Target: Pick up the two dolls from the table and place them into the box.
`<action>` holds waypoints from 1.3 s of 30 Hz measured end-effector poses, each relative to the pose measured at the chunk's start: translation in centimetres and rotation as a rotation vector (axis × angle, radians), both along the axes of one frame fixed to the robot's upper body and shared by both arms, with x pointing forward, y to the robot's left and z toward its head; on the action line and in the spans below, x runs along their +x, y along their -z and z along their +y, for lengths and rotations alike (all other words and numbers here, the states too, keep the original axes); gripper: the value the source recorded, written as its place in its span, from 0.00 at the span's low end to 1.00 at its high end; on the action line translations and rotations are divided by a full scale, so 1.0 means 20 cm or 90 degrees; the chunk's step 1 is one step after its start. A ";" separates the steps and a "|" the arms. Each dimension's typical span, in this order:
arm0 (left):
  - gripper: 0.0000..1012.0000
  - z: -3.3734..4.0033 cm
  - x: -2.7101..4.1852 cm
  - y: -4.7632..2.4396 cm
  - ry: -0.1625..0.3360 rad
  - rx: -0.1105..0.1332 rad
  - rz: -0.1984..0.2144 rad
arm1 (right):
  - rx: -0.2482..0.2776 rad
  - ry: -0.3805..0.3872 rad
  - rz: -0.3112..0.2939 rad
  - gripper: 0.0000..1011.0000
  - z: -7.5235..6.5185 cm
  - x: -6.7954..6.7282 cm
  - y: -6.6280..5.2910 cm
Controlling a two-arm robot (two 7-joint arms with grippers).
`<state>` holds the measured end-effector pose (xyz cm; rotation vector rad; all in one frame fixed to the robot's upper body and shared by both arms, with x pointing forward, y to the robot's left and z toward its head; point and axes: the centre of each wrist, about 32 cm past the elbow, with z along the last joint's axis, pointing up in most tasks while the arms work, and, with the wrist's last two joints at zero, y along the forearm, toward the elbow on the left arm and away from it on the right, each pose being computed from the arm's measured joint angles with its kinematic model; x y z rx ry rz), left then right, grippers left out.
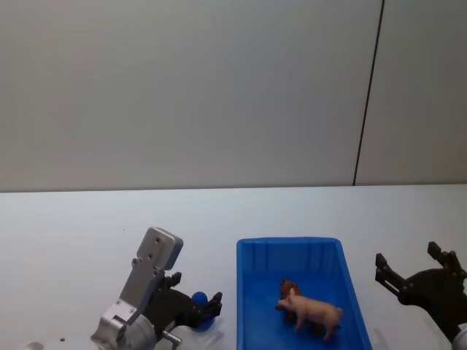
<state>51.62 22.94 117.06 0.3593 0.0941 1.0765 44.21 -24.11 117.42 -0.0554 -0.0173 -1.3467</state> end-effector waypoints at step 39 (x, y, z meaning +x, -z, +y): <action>0.20 -0.027 0.020 0.013 -0.008 -0.011 -0.019 | 0.000 0.000 0.000 0.99 0.00 0.00 0.00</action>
